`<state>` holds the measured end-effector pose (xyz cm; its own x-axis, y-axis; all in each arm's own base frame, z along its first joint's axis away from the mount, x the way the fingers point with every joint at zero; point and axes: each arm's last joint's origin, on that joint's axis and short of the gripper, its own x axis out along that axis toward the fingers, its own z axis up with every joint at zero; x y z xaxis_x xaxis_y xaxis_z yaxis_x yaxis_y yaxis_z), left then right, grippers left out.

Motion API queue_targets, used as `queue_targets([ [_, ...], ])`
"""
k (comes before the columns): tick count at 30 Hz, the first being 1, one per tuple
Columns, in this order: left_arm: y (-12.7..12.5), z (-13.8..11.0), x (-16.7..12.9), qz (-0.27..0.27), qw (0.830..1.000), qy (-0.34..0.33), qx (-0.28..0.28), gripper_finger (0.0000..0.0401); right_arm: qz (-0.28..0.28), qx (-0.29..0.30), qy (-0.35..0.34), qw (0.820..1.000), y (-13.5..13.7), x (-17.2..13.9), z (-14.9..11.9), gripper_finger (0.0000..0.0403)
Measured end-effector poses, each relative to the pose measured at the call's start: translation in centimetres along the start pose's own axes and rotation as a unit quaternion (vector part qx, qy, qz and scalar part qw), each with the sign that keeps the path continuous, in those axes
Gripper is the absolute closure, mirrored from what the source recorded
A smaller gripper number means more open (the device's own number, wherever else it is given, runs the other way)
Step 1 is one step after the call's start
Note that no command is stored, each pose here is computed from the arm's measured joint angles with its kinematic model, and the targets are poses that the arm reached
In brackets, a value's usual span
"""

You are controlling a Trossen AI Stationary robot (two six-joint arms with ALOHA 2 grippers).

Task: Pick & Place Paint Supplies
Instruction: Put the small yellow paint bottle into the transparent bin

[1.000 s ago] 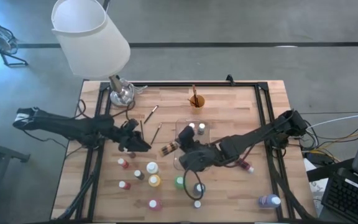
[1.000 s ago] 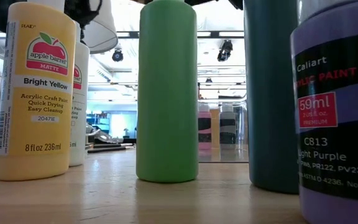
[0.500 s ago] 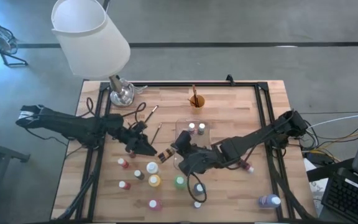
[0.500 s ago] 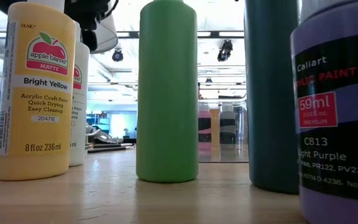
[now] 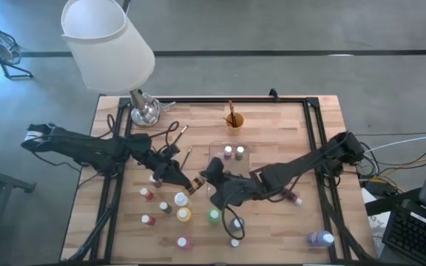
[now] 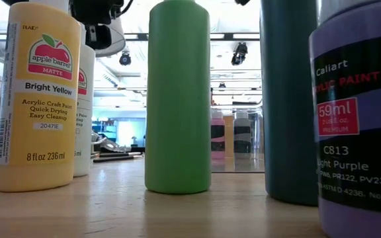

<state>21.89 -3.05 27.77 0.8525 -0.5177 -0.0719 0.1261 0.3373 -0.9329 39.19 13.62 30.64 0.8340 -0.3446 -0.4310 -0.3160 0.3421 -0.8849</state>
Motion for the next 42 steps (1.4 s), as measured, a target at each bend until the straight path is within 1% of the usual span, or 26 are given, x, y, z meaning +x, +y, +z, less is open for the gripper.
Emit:
queue_targets([
  [7, 0.7, 0.0, 0.8, 0.013, 1.000, 0.023, -0.013, 0.0151, -0.019, -0.037, 0.029, 0.999, 0.4, 1.7, -0.2, 0.0291],
  [15, 1.2, -0.1, 1.0, 0.016, 0.999, 0.035, -0.015, 0.0157, -0.033, -0.034, 0.042, 0.998, 0.2, 1.9, -0.4, 0.0291],
  [19, 1.4, -0.1, 1.1, 0.020, 0.999, 0.039, -0.018, 0.0184, -0.034, -0.035, 0.041, 0.998, 0.1, 1.9, -0.3, 0.0291],
  [26, 1.4, -0.2, 1.1, 0.022, 0.999, 0.041, -0.013, 0.0268, -0.032, -0.028, 0.041, 0.998, 0.2, 1.9, -0.4, 0.0291],
  [27, 1.4, -0.2, 1.1, 0.022, 0.999, 0.041, -0.012, 0.0272, -0.032, -0.022, 0.040, 0.998, 0.2, 1.9, -0.4, 0.0289],
  [29, 1.4, -0.2, 1.1, 0.021, 0.999, 0.043, -0.006, 0.0272, -0.032, -0.004, 0.038, 0.999, 0.2, 1.9, -0.3, 0.0272],
  [35, 1.4, -0.2, 1.1, 0.022, 0.999, 0.040, 0.018, 0.0272, -0.032, 0.040, 0.045, 0.998, 0.3, 1.9, -0.5, 0.0201],
  [38, 1.4, -0.2, 1.0, 0.022, 0.998, 0.041, 0.037, 0.0272, -0.035, 0.054, 0.090, 0.994, 0.8, 1.7, -0.9, 0.0181],
  [40, 1.3, -0.2, 1.0, 0.021, 0.997, 0.039, 0.060, 0.0272, -0.038, 0.064, 0.130, 0.989, 1.4, 1.5, -1.3, 0.0173],
  [42, 1.3, -0.2, 0.9, 0.024, 0.996, 0.032, 0.084, 0.0272, -0.028, 0.087, 0.160, 0.983, 2.0, 1.1, -1.9, 0.0168],
])
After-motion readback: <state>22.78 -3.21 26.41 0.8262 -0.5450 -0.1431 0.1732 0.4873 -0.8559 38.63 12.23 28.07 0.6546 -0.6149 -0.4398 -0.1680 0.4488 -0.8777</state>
